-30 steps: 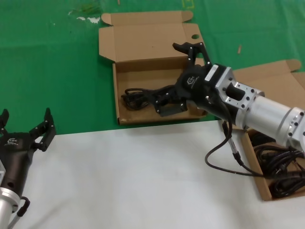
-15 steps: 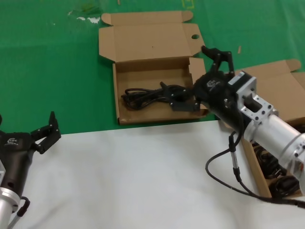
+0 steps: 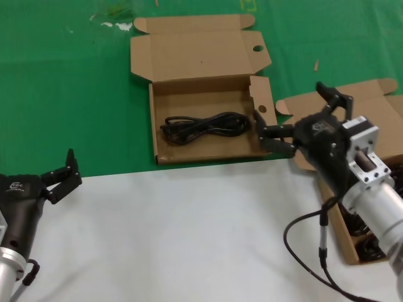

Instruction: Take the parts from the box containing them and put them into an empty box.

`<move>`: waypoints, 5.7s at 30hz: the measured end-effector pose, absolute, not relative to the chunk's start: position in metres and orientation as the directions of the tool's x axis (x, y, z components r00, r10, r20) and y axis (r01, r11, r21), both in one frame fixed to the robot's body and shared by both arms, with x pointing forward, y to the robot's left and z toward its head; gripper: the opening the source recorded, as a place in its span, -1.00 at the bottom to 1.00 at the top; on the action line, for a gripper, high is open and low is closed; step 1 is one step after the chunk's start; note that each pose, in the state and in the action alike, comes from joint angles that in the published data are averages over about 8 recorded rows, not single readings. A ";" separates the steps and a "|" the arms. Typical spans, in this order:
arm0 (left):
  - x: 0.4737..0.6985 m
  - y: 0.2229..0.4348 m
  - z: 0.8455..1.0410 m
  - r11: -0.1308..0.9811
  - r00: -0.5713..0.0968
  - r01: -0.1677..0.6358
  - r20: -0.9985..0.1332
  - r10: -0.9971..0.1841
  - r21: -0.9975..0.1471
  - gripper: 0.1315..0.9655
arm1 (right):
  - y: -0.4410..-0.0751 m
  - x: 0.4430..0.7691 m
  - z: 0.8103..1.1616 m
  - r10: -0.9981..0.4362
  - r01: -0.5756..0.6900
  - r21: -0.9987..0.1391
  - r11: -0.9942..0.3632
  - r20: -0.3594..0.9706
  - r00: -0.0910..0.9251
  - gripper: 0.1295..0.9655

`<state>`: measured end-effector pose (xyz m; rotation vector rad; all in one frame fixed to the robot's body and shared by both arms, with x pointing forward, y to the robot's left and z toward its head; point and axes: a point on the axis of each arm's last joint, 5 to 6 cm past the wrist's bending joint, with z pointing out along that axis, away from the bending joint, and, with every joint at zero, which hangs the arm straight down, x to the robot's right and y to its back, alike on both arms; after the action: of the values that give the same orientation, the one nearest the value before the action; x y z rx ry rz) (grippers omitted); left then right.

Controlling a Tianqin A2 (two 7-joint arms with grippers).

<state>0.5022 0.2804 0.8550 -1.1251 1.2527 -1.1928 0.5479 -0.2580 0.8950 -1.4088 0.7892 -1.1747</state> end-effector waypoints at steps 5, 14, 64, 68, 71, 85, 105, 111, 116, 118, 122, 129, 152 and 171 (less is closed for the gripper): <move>0.502 0.280 0.855 0.070 -0.035 0.022 -0.071 -0.997 -0.997 0.99 | -0.265 0.536 0.882 -0.962 0.104 -0.983 -0.152 0.171 0.214 1.00; 0.502 0.280 0.855 0.070 -0.035 0.022 -0.071 -0.997 -0.997 1.00 | -0.275 0.517 0.863 -0.991 0.048 -0.994 -0.095 0.099 0.092 1.00; 0.502 0.280 0.855 0.070 -0.035 0.022 -0.071 -0.997 -0.997 1.00 | -0.276 0.515 0.862 -0.993 0.042 -0.995 -0.089 0.092 0.080 1.00; 0.502 0.280 0.855 0.070 -0.035 0.022 -0.071 -0.997 -0.997 1.00 | -0.276 0.515 0.862 -0.993 0.042 -0.995 -0.089 0.092 0.080 1.00; 0.502 0.280 0.855 0.070 -0.035 0.022 -0.071 -0.997 -0.997 1.00 | -0.276 0.515 0.862 -0.993 0.042 -0.995 -0.089 0.092 0.080 1.00; 0.502 0.280 0.855 0.070 -0.035 0.022 -0.071 -0.997 -0.997 1.00 | -0.276 0.515 0.862 -0.993 0.042 -0.995 -0.089 0.092 0.080 1.00; 0.502 0.280 0.855 0.070 -0.035 0.022 -0.071 -0.997 -0.997 1.00 | -0.276 0.515 0.862 -0.993 0.042 -0.995 -0.089 0.092 0.080 1.00; 0.502 0.280 0.855 0.070 -0.035 0.022 -0.071 -0.997 -0.997 1.00 | -0.276 0.515 0.862 -0.993 0.042 -0.995 -0.089 0.092 0.080 1.00; 0.502 0.280 0.855 0.070 -0.035 0.022 -0.071 -0.997 -0.997 1.00 | -0.276 0.515 0.862 -0.993 0.042 -0.995 -0.089 0.092 0.080 1.00; 0.502 0.280 0.855 0.070 -0.035 0.022 -0.071 -0.997 -0.997 1.00 | -0.276 0.515 0.862 -0.993 0.042 -0.995 -0.089 0.092 0.080 1.00; 0.502 0.280 0.855 0.070 -0.035 0.022 -0.071 -0.997 -0.997 1.00 | -0.276 0.515 0.862 -0.993 0.042 -0.995 -0.089 0.092 0.080 1.00; 0.502 0.280 0.855 0.070 -0.035 0.022 -0.071 -0.997 -0.997 1.00 | -0.276 0.515 0.862 -0.993 0.042 -0.995 -0.089 0.092 0.080 1.00; 0.502 0.280 0.855 0.070 -0.035 0.022 -0.071 -0.997 -0.997 1.00 | -0.276 0.515 0.862 -0.993 0.042 -0.995 -0.089 0.092 0.080 1.00; 0.502 0.280 0.855 0.070 -0.035 0.022 -0.071 -0.997 -0.997 1.00 | -0.276 0.515 0.862 -0.993 0.042 -0.995 -0.089 0.092 0.080 1.00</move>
<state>0.5022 0.2804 0.8550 -1.1251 1.2527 -1.1928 0.5150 -0.2764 0.8616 -1.2845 1.0760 -1.2320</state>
